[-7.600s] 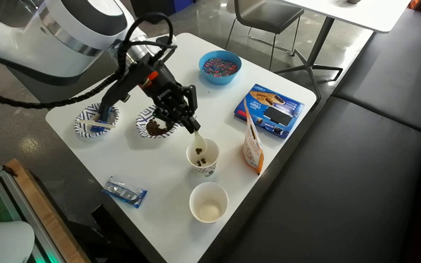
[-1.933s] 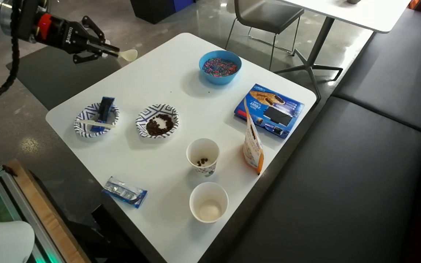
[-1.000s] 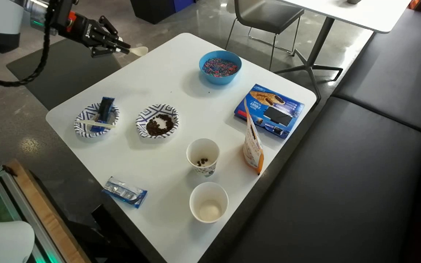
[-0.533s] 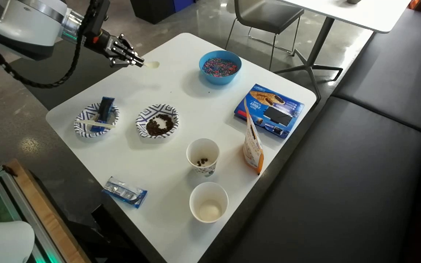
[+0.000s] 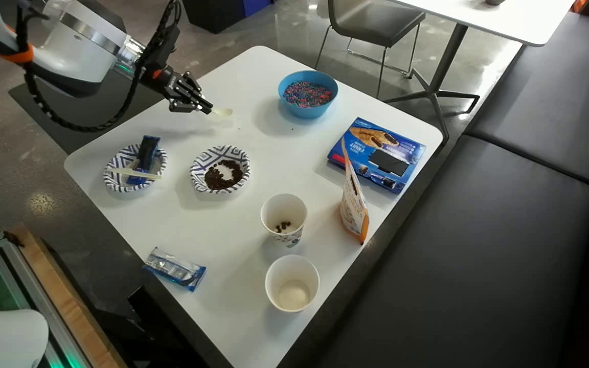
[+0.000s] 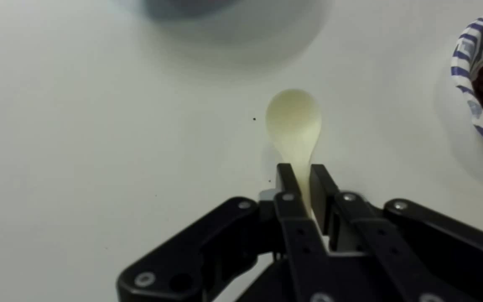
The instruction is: Use the spoon to put some of the brown objects into the cup
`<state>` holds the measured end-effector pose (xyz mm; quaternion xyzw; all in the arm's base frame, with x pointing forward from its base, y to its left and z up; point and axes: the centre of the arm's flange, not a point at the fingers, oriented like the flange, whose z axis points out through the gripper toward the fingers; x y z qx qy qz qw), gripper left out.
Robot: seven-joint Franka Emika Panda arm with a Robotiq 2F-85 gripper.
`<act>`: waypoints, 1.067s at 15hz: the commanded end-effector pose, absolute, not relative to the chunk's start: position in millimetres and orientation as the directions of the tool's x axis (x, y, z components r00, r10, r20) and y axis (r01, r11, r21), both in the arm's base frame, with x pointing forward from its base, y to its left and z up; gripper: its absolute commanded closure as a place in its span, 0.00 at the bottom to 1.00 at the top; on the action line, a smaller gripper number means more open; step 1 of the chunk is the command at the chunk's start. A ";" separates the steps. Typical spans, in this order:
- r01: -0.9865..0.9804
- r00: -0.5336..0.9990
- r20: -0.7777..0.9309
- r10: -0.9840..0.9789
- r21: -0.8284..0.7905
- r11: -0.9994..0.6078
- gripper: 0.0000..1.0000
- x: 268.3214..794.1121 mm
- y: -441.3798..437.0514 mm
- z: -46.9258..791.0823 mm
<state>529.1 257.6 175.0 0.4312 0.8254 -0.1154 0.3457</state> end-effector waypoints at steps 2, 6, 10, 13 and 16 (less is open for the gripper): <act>0.790 -0.445 -0.644 0.623 0.046 0.612 0.97 543.7 255.6 158.4; 0.786 -0.471 -0.633 0.615 0.016 0.618 0.97 548.8 253.5 146.8; 0.784 -0.487 -0.630 0.605 -0.009 0.621 0.97 552.8 251.2 138.2; 0.781 -0.497 -0.631 0.596 -0.025 0.624 0.97 555.6 251.9 132.7; 0.770 -0.516 -0.635 0.575 -0.049 0.636 0.61 554.5 254.8 137.4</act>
